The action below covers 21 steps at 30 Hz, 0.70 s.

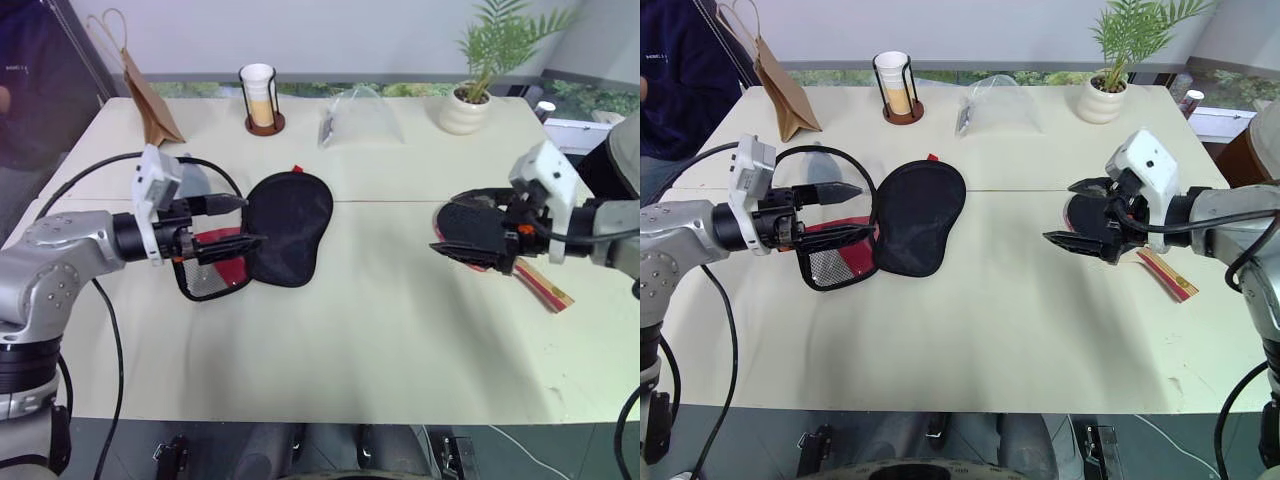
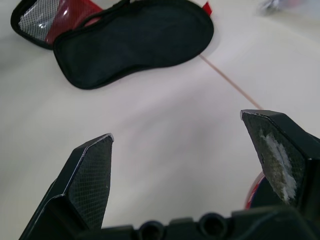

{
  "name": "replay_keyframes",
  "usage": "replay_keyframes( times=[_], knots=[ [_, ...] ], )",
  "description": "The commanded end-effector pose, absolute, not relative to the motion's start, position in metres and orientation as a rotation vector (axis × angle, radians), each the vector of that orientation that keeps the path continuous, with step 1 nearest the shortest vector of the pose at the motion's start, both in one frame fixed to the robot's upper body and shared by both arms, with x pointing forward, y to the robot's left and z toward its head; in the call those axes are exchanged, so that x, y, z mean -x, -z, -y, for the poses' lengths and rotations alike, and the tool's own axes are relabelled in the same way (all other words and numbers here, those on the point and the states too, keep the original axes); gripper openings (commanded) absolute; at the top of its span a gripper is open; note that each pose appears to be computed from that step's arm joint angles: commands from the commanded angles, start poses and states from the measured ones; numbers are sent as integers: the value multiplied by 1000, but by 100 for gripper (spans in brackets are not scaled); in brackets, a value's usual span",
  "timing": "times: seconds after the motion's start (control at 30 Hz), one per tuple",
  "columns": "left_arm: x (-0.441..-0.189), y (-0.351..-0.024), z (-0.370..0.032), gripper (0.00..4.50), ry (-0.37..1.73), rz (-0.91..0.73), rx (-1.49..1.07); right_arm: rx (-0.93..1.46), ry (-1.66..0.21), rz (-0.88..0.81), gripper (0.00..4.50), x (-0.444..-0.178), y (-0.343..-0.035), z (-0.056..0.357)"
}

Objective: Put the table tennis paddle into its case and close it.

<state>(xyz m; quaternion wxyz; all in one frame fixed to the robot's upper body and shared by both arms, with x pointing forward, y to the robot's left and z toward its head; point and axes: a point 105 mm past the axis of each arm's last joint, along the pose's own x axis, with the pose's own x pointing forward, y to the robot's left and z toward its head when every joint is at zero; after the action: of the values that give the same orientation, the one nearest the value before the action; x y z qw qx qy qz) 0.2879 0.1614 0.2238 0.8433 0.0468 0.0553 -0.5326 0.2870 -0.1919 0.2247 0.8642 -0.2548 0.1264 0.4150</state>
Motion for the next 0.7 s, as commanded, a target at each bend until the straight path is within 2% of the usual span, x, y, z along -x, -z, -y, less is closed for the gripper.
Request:
replay_keyframes(
  times=[0.03, 0.7],
  knots=[
    [-287, -235, -163, 449, 1122, -69, -128, 567, -860, -207, 446, -283, -240, 190],
    [-282, -229, -167, 449, 1126, -89, -110, 544, -900, -207, 446, -293, -234, 177]
  ],
)
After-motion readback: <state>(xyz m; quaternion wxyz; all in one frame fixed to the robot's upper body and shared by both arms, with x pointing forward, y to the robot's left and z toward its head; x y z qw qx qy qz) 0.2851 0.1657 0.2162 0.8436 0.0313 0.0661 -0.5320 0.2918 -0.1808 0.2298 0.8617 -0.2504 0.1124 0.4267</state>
